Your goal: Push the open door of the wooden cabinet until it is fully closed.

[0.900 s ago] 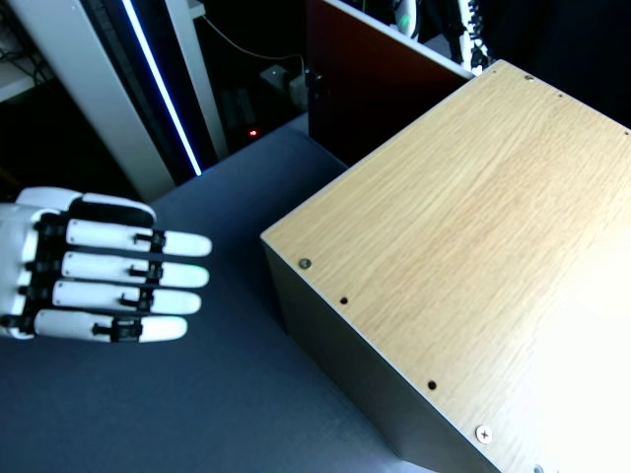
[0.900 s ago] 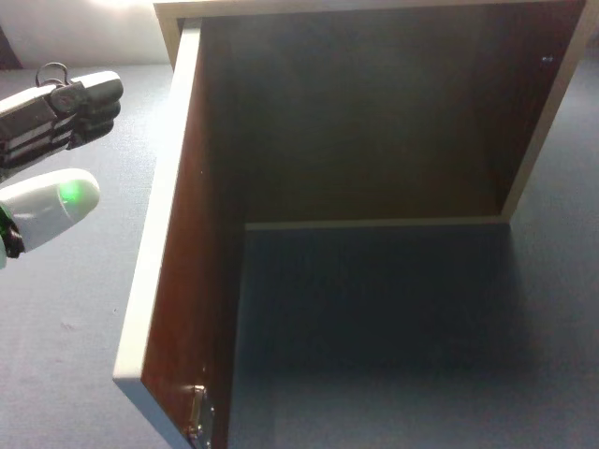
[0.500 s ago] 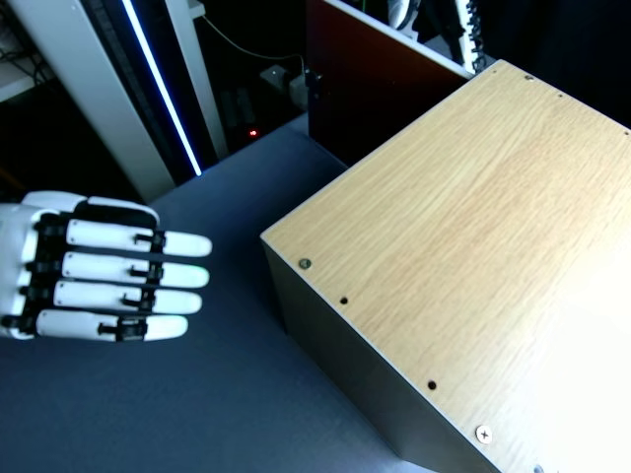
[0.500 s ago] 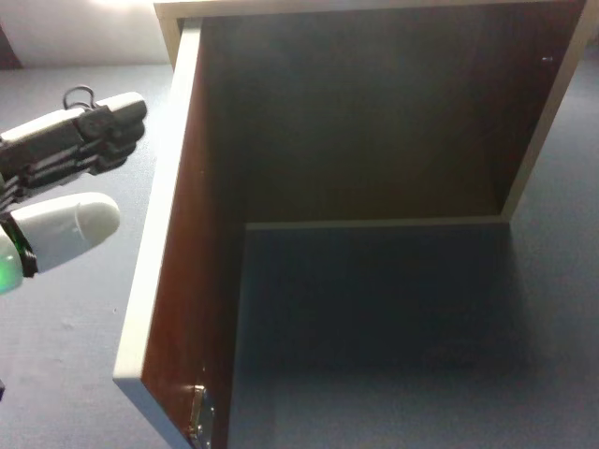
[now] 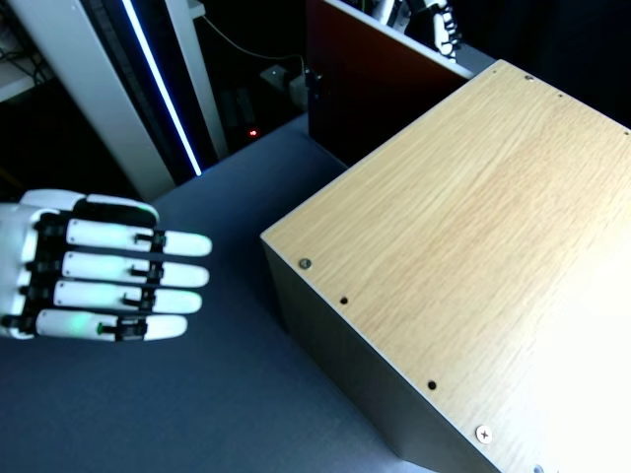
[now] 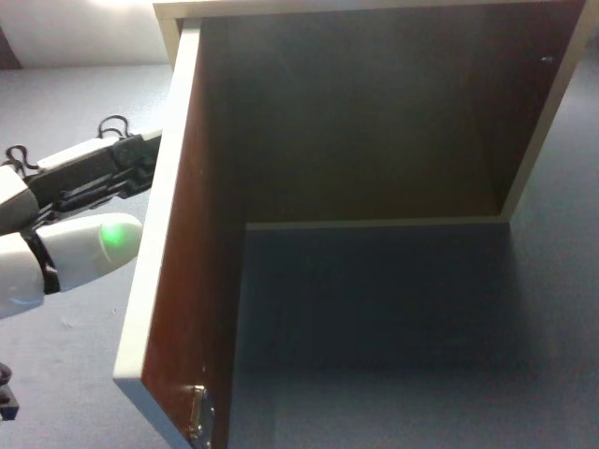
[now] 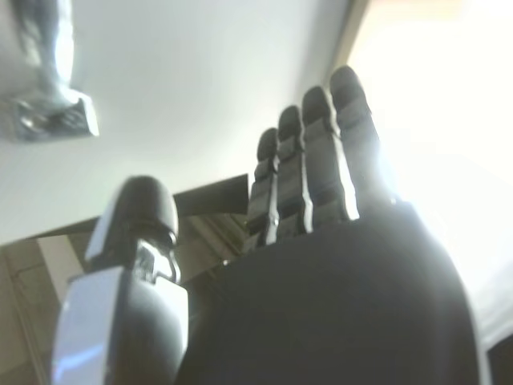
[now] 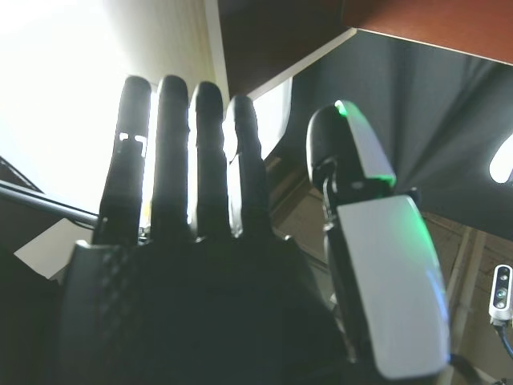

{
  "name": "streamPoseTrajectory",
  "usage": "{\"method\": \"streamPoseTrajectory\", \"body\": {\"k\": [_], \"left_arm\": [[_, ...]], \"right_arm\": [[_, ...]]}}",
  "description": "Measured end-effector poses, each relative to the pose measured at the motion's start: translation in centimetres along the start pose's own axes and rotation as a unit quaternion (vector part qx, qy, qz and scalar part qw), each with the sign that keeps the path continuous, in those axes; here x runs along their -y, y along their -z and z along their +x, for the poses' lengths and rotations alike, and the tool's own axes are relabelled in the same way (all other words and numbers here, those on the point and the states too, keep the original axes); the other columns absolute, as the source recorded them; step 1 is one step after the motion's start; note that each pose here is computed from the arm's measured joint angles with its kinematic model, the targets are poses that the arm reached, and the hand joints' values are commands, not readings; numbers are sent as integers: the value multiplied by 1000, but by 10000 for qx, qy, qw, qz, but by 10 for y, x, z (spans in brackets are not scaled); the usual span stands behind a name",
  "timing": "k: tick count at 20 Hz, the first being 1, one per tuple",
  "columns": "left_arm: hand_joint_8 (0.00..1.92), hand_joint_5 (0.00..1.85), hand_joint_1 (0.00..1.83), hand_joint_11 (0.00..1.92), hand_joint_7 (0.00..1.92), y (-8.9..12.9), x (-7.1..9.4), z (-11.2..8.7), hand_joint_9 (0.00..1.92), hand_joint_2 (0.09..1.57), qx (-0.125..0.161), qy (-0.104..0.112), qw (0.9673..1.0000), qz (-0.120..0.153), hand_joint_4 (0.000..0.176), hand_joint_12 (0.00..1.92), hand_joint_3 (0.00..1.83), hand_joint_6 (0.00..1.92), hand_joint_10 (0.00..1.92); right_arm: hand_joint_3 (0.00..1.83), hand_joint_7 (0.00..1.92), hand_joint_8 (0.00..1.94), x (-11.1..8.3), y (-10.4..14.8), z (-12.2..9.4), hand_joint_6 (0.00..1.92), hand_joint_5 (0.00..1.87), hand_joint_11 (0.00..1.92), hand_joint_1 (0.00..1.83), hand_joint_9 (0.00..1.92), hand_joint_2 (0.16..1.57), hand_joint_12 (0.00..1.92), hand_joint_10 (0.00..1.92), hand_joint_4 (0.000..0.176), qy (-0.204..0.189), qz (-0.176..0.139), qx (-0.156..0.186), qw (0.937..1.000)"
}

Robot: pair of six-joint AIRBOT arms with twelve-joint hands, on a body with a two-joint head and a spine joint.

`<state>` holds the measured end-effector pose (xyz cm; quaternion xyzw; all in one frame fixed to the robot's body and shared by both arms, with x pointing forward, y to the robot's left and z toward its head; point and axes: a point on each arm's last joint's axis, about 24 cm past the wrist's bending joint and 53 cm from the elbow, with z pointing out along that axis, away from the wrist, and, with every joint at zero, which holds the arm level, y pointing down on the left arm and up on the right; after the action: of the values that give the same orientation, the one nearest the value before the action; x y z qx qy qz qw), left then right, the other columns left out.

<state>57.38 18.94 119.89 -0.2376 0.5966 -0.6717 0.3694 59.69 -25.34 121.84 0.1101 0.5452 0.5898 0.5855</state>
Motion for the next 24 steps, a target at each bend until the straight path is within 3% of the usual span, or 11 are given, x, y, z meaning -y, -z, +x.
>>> {"method": "streamPoseTrajectory", "body": {"k": [4, 8, 15, 19, 22, 23, 24], "left_arm": [[2, 190, 197, 194, 218, -12, 5, 5, 192, 1387, -149, -65, 9998, 108, 0, 48, 3, 7, 1], [0, 198, 222, 174, 221, -21, 2, 22, 199, 1389, -463, -99, 9988, 138, 0, 34, 1, 4, 1], [4, 193, 163, 242, 242, -31, 2, 28, 237, 1407, -566, -122, 9981, 208, 0, 53, 5, 0, 6], [1, 213, 338, 211, 239, -47, 5, 39, 236, 1403, -778, -205, 9961, 349, 0, 28, 0, 2, 1], [5, 253, 212, 259, 288, -55, 3, 43, 273, 1431, -821, -204, 9958, 364, 0, 31, 5, 6, 4], [3, 277, 338, 284, 294, -59, 3, 45, 277, 1403, -863, -221, 9953, 372, 0, 32, 0, 9, 2], [3, 277, 338, 284, 294, -60, 2, 46, 277, 1403, -872, -215, 9953, 375, 0, 32, 0, 9, 2]], "right_arm": [[0, 453, 2, 0, 0, 0, 0, 419, 139, 578, 452, 1324, 853, 3, 0, 6, 0, -2, 10000], [0, 460, 3, 1, 0, 0, 3, 429, 137, 616, 456, 1324, 869, 4, 0, 0, 3, -1, 10000], [0, 451, 1, 1, 0, 0, 0, 431, 98, 587, 441, 1323, 911, 1, 0, -2, 5, 2, 10000], [1, 442, 1, 1, 0, 0, 1, 424, 97, 601, 437, 1329, 914, 2, 0, -2, 4, 5, 10000], [0, 448, 2, 1, 0, 0, 3, 431, 107, 597, 445, 1324, 909, 3, 0, -2, 2, 1, 10000], [0, 443, 1, 0, 0, 0, 1, 429, 95, 638, 435, 1329, 903, 2, 0, -4, -5, 2, 10000], [0, 443, 1, 0, 0, 0, 1, 429, 95, 638, 435, 1329, 903, 2, 0, 0, -2, 1, 10000]]}}
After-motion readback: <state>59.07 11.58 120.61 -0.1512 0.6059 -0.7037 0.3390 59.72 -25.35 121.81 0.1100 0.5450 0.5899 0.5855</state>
